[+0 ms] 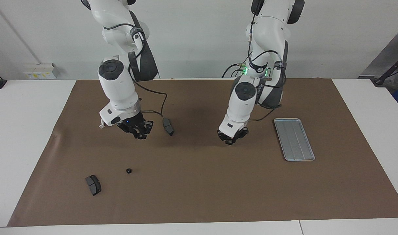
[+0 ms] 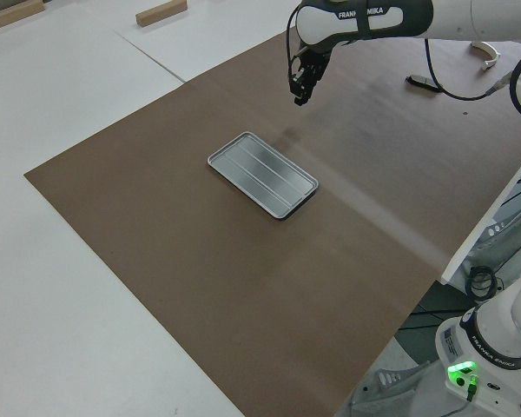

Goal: Pick bearing gear from pile to tray

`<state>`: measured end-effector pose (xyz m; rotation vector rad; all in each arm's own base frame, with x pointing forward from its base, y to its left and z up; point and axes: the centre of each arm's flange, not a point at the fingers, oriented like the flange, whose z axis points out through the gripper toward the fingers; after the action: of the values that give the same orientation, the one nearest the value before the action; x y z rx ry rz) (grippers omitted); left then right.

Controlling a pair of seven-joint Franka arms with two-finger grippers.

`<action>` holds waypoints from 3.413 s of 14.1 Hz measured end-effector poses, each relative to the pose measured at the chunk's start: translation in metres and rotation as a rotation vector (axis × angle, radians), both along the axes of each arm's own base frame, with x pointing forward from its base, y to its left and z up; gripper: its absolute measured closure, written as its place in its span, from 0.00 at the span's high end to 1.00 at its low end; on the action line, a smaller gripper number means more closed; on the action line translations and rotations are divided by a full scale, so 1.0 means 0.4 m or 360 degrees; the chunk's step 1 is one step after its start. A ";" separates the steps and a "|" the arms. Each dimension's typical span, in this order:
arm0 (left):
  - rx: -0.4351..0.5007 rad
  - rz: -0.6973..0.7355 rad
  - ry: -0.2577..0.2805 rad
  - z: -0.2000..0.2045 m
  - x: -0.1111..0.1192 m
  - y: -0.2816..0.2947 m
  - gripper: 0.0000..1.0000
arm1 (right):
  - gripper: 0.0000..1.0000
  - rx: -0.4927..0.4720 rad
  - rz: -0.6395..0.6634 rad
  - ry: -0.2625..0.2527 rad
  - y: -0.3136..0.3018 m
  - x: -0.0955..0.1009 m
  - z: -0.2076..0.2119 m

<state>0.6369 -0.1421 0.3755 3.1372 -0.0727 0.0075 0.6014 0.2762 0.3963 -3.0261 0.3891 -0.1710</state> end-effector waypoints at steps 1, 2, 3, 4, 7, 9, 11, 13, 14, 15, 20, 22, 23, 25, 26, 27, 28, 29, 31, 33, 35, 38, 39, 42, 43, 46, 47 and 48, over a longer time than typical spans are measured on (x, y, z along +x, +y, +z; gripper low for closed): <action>0.0003 -0.0051 0.0011 0.003 0.009 0.072 0.35 | 0.35 0.0012 -0.0023 0.0001 0.046 -0.015 -0.018; 0.0005 -0.0096 0.0021 -0.001 0.013 0.142 0.35 | 0.35 0.0022 -0.0045 0.0007 0.097 -0.034 -0.041; 0.0005 -0.0129 0.0035 -0.010 0.013 0.205 0.35 | 0.35 0.0029 -0.0070 0.0011 0.153 -0.056 -0.072; 0.0005 -0.0149 0.0052 -0.022 0.009 0.259 0.35 | 0.35 0.0025 -0.0102 0.0004 0.208 -0.075 -0.108; 0.0002 -0.0154 0.0066 -0.058 -0.011 0.340 0.35 | 0.35 -0.0018 -0.0194 -0.0010 0.320 -0.101 -0.209; 0.0001 -0.0159 0.0040 -0.084 -0.030 0.336 0.35 | 0.35 -0.0016 -0.0203 -0.0010 0.352 -0.107 -0.239; 0.0000 -0.0167 0.0022 -0.108 -0.051 0.329 0.35 | 0.35 0.0013 -0.0215 -0.0033 0.373 -0.114 -0.242; 0.0001 -0.0168 0.0021 -0.112 -0.063 0.328 0.36 | 0.42 0.0017 -0.0219 -0.0036 0.375 -0.114 -0.240; 0.0001 -0.0168 0.0018 -0.109 -0.064 0.328 0.37 | 0.52 0.0013 -0.0216 -0.0037 0.375 -0.114 -0.240; 0.0002 -0.0169 0.0013 -0.106 -0.064 0.327 0.41 | 0.64 -0.0009 -0.0205 -0.0036 0.374 -0.116 -0.241; -0.0001 -0.0178 -0.0020 -0.095 -0.059 0.307 0.81 | 1.00 -0.0122 -0.0214 -0.0107 0.288 -0.057 -0.157; -0.0007 -0.0120 -0.0049 -0.075 -0.050 0.266 0.81 | 1.00 -0.0160 -0.0164 -0.0125 0.175 -0.004 -0.066; -0.0012 -0.0069 -0.0068 -0.061 -0.045 0.216 0.81 | 1.00 -0.0191 -0.0116 -0.0122 0.103 0.022 -0.023; -0.0027 0.0038 -0.0089 -0.044 -0.054 0.076 0.81 | 1.00 -0.0247 0.0017 -0.0114 -0.043 0.072 0.034; -0.0036 0.0079 -0.0095 -0.038 -0.066 0.004 0.81 | 1.00 -0.0274 0.0102 -0.0106 -0.108 0.093 0.043; -0.0044 0.0101 -0.0101 -0.032 -0.080 -0.064 0.81 | 1.00 -0.0298 0.0202 -0.0094 -0.172 0.114 0.041; -0.0052 0.0095 -0.0108 -0.025 -0.093 -0.122 0.81 | 1.00 -0.0303 0.0293 -0.0073 -0.235 0.132 0.035; -0.0059 0.0073 -0.0117 -0.017 -0.106 -0.173 0.81 | 1.00 -0.0274 0.0383 -0.0057 -0.299 0.149 0.027; -0.0076 0.0071 -0.0134 0.002 -0.129 -0.263 0.81 | 1.00 -0.0203 0.0531 -0.0057 -0.431 0.183 -0.002; -0.0100 0.0122 -0.0150 0.015 -0.148 -0.356 0.81 | 1.00 -0.0198 0.0594 -0.0016 -0.510 0.202 -0.071; -0.0119 0.0147 -0.0151 0.008 -0.159 -0.439 0.80 | 1.00 -0.0192 0.0629 0.0052 -0.500 0.208 -0.169; -0.0130 0.0170 -0.0130 -0.034 -0.168 -0.540 0.79 | 1.00 -0.0205 0.0667 0.0089 -0.478 0.223 -0.260; -0.0128 0.0168 -0.0118 -0.052 -0.174 -0.567 0.78 | 1.00 -0.0210 0.0669 0.0087 -0.480 0.227 -0.266; -0.0118 0.0146 -0.0092 -0.090 -0.194 -0.617 0.76 | 1.00 -0.0215 0.0654 0.0054 -0.495 0.239 -0.255; -0.0115 0.0139 -0.0087 -0.095 -0.200 -0.625 0.74 | 1.00 -0.0215 0.0646 0.0054 -0.505 0.240 -0.255; -0.0103 0.0125 -0.0070 -0.113 -0.217 -0.641 0.72 | 1.00 -0.0215 0.0630 0.0054 -0.523 0.242 -0.256; -0.0092 0.0121 -0.0055 -0.129 -0.231 -0.648 0.70 | 1.00 -0.0215 0.0625 0.0053 -0.528 0.243 -0.258; -0.0081 0.0126 -0.0039 -0.147 -0.246 -0.657 0.70 | 0.96 -0.0215 0.0622 0.0050 -0.532 0.245 -0.264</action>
<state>0.5383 -0.4048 0.3166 3.0869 0.0507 0.0473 0.6995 0.0635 0.2908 -3.1620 -0.2237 -0.1251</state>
